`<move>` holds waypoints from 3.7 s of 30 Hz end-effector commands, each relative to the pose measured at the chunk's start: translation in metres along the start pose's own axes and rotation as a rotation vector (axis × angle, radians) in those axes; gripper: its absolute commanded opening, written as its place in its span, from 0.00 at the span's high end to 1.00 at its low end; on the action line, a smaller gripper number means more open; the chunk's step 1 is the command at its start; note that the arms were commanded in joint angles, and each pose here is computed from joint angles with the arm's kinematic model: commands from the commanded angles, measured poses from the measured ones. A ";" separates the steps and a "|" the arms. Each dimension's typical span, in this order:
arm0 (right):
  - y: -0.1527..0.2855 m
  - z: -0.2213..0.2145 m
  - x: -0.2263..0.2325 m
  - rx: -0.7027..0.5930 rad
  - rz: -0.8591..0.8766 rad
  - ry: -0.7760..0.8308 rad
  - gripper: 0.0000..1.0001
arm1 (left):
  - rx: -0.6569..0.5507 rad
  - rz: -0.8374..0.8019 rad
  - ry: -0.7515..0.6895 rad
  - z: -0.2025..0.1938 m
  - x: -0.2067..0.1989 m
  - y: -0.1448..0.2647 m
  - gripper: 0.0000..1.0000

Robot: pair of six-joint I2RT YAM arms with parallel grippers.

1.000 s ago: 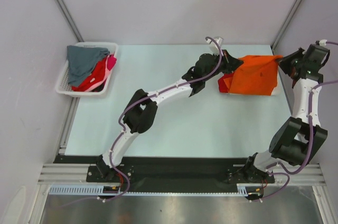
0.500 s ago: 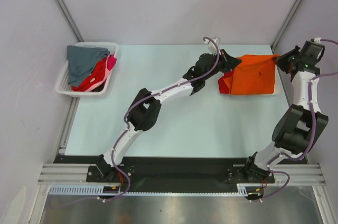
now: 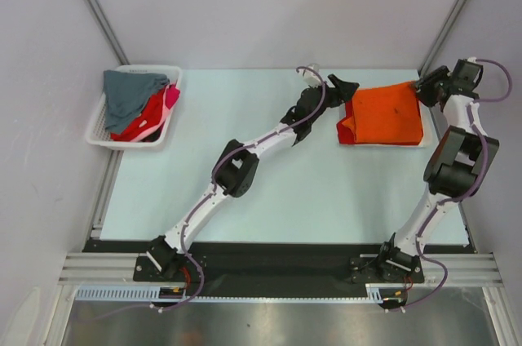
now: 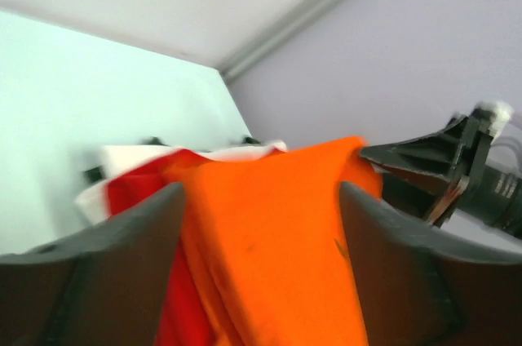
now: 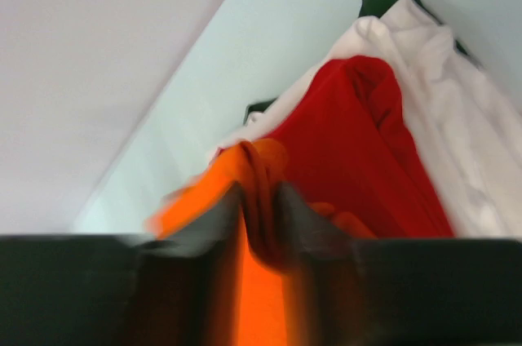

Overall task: Fold and stack the t-shirts
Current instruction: Neatly place the folded tshirt to the corner, then reset both grippers

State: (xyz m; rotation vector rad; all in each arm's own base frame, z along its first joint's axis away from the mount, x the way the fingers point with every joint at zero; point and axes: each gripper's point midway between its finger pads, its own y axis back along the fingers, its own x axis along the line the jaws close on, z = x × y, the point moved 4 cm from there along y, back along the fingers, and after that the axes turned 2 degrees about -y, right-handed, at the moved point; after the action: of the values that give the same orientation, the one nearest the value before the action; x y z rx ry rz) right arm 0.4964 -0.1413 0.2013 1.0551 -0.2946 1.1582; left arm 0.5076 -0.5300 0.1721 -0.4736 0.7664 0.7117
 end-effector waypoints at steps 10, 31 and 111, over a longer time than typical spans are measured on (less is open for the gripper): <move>-0.017 0.030 0.027 -0.069 0.002 0.133 0.02 | -0.163 0.020 -0.159 0.129 -0.005 0.031 0.00; -0.016 -0.013 0.029 -0.010 0.505 -0.158 0.84 | 0.084 -0.001 -0.291 0.165 -0.066 0.174 0.00; 0.193 -0.366 0.033 0.070 0.408 0.762 0.00 | 0.156 0.472 -0.488 0.089 0.028 0.503 0.00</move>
State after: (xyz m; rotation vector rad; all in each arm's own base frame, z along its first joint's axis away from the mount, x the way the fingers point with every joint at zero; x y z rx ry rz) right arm 0.2247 0.1661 0.1117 0.5804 0.2571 1.8377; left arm 0.1922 -0.1238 0.1316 0.0530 0.4981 1.1435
